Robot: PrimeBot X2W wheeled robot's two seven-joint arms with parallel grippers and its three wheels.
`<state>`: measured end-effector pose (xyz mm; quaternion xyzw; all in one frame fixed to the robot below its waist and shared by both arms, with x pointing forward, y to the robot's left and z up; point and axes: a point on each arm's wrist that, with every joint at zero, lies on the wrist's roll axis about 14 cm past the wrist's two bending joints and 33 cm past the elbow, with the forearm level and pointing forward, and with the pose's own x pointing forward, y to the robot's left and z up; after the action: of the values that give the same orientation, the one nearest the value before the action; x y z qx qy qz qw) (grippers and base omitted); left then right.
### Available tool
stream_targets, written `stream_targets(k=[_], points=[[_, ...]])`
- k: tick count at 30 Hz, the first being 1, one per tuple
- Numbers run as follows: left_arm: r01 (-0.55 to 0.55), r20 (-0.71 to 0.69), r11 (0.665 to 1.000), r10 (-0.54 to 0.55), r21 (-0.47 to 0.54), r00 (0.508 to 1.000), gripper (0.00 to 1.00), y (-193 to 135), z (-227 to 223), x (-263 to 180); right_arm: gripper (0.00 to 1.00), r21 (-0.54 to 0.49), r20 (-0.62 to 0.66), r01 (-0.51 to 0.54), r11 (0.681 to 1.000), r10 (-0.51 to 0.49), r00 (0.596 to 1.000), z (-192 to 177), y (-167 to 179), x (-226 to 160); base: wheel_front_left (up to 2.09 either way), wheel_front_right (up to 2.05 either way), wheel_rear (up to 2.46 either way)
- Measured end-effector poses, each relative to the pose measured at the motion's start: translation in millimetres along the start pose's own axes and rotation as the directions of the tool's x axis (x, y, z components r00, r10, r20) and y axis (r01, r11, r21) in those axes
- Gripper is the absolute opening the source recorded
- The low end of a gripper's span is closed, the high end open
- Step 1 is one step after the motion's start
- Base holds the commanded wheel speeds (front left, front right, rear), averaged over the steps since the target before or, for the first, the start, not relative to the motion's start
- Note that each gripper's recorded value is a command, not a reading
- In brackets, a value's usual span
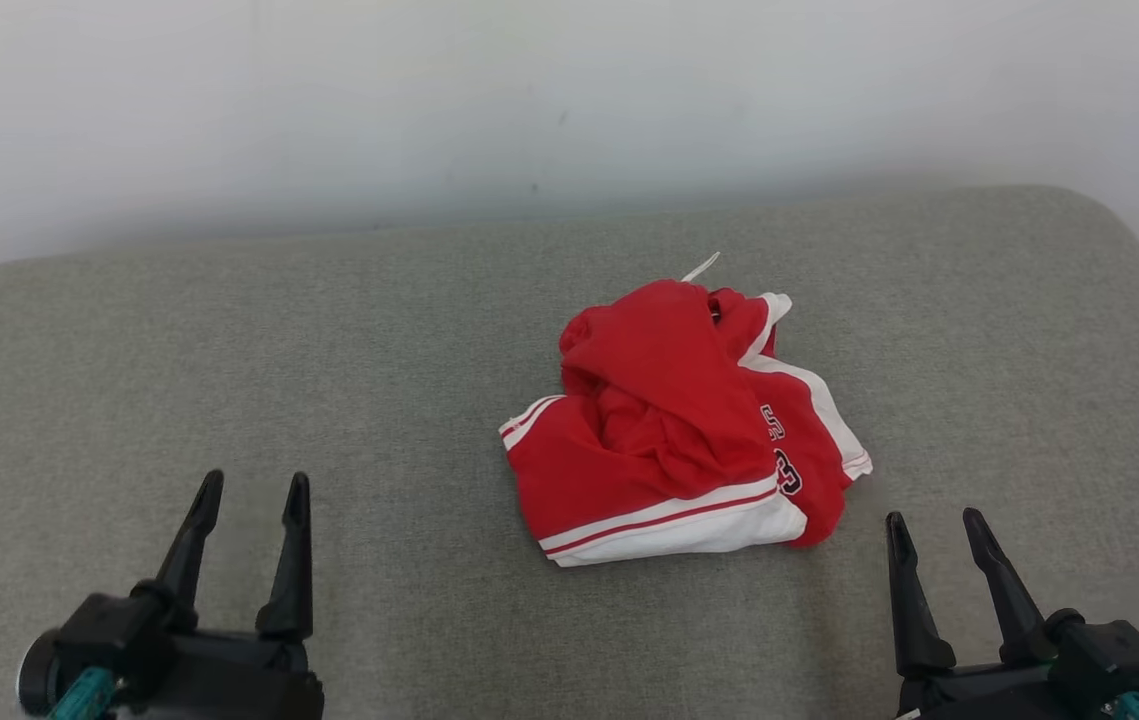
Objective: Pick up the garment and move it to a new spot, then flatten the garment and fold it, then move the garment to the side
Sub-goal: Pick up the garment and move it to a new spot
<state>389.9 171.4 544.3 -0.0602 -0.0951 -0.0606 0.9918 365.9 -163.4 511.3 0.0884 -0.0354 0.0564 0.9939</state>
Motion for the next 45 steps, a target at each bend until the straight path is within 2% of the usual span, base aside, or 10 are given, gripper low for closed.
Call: stream_targets(k=[10,19,26,28,35,45], points=[[0.206,-0.011,0.978,-0.206,-0.019,0.978,1.0,-57,-8,69,1.0,0.01,-0.003,0.088,0.996,-0.088,0.996,-4,-26,-9,0.0,0.0,0.0],[0.319,-0.193,0.945,-0.327,-0.072,0.925,1.0,-93,-62,104,1.0,0.006,-0.032,0.177,0.984,-0.176,0.984,-15,-53,-15,0.0,0.0,0.0],[0.348,-0.318,0.921,-0.387,-0.176,0.866,1.0,-116,-104,101,1.0,0.0,-0.055,0.227,0.974,-0.227,0.972,-22,-68,-21,0.0,0.0,0.0],[0.341,-0.329,0.913,-0.4,-0.224,0.855,1.0,-121,-109,100,1.0,-0.001,-0.059,0.234,0.972,-0.234,0.97,-24,-70,-22,0.0,0.0,0.0],[0.339,-0.388,0.906,-0.416,-0.253,0.823,1.0,-118,-118,91,1.0,0.002,-0.059,0.229,0.973,-0.229,0.972,-24,-68,-22,0.0,0.0,0.0],[0.294,-0.431,0.88,-0.445,-0.372,0.785,1.0,-130,-132,80,1.0,0.001,-0.053,0.23,0.973,-0.23,0.972,-22,-68,-21,0.0,0.0,0.0]])
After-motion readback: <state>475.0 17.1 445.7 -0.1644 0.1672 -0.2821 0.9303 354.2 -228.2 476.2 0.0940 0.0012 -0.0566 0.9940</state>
